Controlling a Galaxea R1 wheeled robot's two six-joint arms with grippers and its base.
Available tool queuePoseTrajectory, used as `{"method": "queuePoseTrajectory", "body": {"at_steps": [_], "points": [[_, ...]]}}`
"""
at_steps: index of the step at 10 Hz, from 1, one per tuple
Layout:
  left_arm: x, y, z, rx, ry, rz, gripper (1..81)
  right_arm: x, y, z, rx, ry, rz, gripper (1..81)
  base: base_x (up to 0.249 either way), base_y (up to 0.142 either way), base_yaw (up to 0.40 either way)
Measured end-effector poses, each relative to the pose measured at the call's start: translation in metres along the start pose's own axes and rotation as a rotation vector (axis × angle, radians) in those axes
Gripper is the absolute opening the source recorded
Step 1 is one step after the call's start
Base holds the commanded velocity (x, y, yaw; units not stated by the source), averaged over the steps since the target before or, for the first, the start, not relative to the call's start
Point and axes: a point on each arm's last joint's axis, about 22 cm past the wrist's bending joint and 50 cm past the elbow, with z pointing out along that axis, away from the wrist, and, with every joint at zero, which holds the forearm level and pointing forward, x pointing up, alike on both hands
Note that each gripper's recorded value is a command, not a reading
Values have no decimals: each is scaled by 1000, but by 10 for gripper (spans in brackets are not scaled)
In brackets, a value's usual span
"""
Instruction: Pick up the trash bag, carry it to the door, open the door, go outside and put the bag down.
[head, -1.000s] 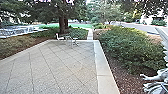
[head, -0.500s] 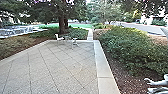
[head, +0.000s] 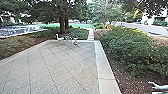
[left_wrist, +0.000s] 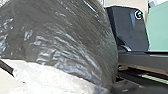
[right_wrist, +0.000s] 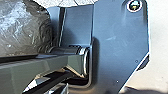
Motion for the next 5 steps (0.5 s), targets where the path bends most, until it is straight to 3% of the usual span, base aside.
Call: {"method": "queuePoseTrajectory", "body": {"at_steps": [3,5], "points": [[-38,-11,-5,13,5,-101,10,0,1,0,-1,-54,-87,811,0,0,0],[-48,-3,-6,-5,29,-169,10,10,3,0,-3,-77,-154,811,0,0,0]]}}
